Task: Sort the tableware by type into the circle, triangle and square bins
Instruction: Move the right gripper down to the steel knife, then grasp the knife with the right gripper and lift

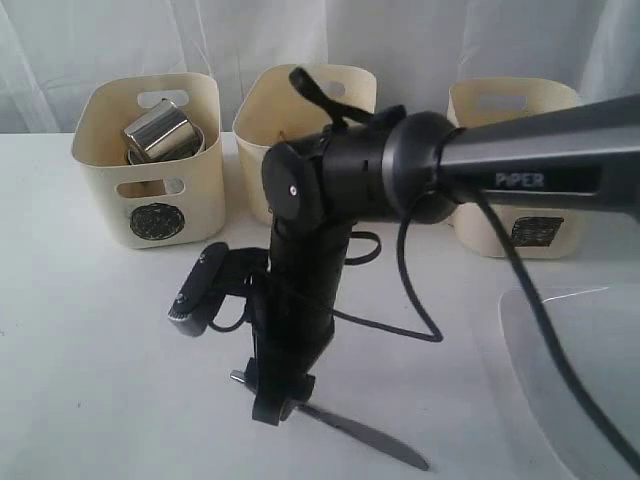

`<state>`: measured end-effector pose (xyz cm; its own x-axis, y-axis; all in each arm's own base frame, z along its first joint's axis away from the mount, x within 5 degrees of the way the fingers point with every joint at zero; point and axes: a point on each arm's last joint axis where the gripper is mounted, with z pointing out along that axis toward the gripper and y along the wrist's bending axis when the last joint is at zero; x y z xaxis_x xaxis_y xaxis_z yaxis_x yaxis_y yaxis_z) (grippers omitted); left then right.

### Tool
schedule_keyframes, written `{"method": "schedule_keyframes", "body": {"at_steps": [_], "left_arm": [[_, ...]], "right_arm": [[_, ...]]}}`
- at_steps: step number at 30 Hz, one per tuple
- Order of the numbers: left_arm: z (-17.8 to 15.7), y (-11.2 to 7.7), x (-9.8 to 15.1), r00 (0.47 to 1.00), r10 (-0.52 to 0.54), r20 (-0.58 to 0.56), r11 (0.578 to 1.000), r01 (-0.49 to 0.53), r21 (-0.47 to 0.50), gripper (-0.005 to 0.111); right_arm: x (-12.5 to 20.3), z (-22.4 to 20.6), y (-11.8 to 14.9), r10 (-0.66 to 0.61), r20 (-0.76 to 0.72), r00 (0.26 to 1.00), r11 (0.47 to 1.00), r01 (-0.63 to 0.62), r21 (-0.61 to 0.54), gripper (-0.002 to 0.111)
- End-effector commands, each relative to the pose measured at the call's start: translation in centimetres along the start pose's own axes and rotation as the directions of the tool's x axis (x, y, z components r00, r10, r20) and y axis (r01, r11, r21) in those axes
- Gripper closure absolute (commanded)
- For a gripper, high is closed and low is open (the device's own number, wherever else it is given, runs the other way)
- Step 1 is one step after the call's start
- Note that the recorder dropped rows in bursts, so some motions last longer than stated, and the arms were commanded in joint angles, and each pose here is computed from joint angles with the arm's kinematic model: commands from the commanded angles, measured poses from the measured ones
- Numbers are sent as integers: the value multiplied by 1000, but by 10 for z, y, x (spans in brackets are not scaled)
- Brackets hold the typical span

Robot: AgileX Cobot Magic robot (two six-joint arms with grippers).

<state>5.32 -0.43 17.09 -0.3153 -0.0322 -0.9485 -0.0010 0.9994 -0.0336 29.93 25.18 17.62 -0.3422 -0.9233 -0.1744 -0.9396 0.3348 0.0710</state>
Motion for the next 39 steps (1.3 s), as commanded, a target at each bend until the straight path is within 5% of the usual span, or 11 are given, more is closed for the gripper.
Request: {"method": "schedule_keyframes", "body": {"at_steps": [1,22,29,39], "left_arm": [[0,0,1,1000,-1,2,1000,1,7,107],[0,0,1,1000,-1,2,1000,1,7,107],[0,0,1,1000,-1,2,1000,1,7,107],[0,0,1,1000,-1,2,1000,1,7,107]], "right_arm": [[0,20,-3,10,-25,1000,1000,-10,-8,46],[2,69,-13,49,-68,996,999,-49,-2,79],[21,71,-40,174,-242,954,946,-94,311,108],[-11,-42,-36,20,202,979,868,-117,483,108]]}}
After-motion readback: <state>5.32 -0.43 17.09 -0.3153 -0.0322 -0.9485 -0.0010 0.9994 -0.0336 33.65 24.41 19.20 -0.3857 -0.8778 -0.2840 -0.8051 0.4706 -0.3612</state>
